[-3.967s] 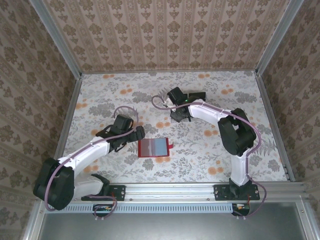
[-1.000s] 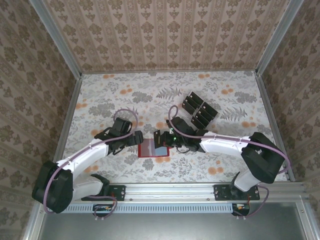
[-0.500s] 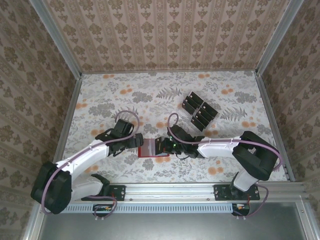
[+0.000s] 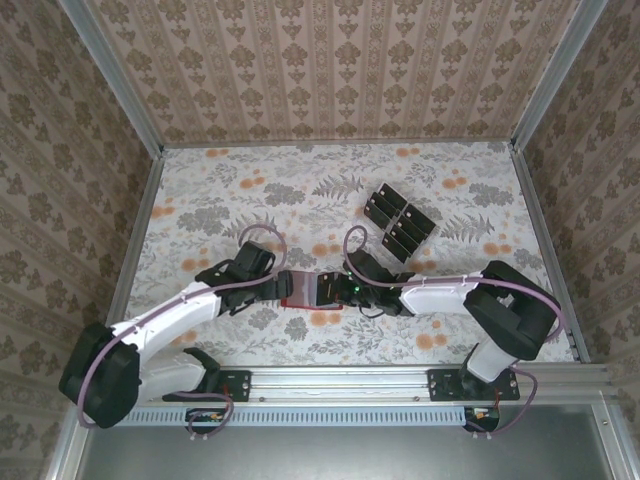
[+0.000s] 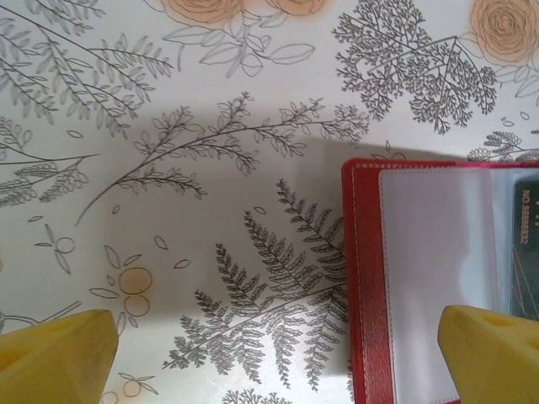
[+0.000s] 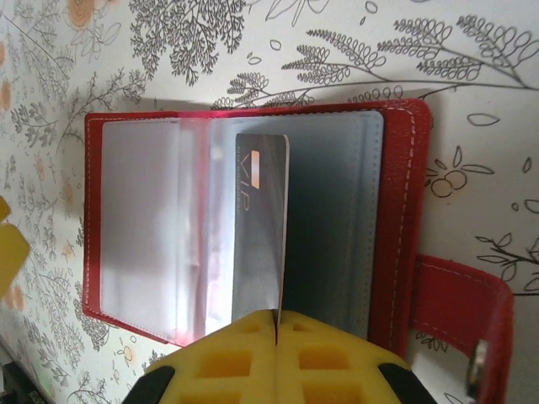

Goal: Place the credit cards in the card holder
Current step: Insert the credit card into the card holder.

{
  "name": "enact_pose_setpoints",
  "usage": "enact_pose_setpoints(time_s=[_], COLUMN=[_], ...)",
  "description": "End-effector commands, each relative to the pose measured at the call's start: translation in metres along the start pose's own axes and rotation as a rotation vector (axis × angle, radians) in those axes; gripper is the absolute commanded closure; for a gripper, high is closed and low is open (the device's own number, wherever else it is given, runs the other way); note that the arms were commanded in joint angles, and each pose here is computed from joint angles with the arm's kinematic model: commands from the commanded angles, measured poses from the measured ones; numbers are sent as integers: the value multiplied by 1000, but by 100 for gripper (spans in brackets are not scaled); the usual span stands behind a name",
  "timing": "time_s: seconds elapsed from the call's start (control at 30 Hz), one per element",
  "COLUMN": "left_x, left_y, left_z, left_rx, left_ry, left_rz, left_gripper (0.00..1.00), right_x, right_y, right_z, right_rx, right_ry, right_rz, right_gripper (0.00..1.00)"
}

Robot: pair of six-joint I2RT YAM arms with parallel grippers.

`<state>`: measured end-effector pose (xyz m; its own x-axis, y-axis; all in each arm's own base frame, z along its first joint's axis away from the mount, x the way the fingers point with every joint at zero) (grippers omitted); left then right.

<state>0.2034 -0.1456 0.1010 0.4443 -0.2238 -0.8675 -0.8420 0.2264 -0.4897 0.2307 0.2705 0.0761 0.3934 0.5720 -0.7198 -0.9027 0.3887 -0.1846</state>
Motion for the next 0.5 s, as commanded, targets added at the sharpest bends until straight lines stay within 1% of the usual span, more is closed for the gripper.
enact_pose_setpoints(time_s=[0.0, 0.17, 0.47], left_x=[-1, 6, 17], left_y=[-15, -15, -27], left_z=[-13, -20, -31], left_rx=[44, 94, 148], left_ry=[25, 2, -18], left_rz=[-35, -23, -27], left_gripper=[0, 0, 0], right_x=[-4, -6, -2], right_y=[0, -1, -2], right_z=[-30, -34, -38], right_rx=[-13, -18, -27], right_ry=[121, 130, 128], right_rz=[-21, -27, -6], right_gripper=[100, 100, 100])
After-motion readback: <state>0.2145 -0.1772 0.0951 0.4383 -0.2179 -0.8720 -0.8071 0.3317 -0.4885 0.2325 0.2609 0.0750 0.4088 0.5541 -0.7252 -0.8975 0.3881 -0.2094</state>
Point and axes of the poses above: each hand's point on the last joint's axis, 136 mm out from that joint toward the fingers, its own x axis out along the fingers, its own z axis along the line the jaws close on, y = z × x, the point moved 5 cm from there along -x, back along the fingers, and after that the axes turned 12 degrees about x, right-handed, at the moved point
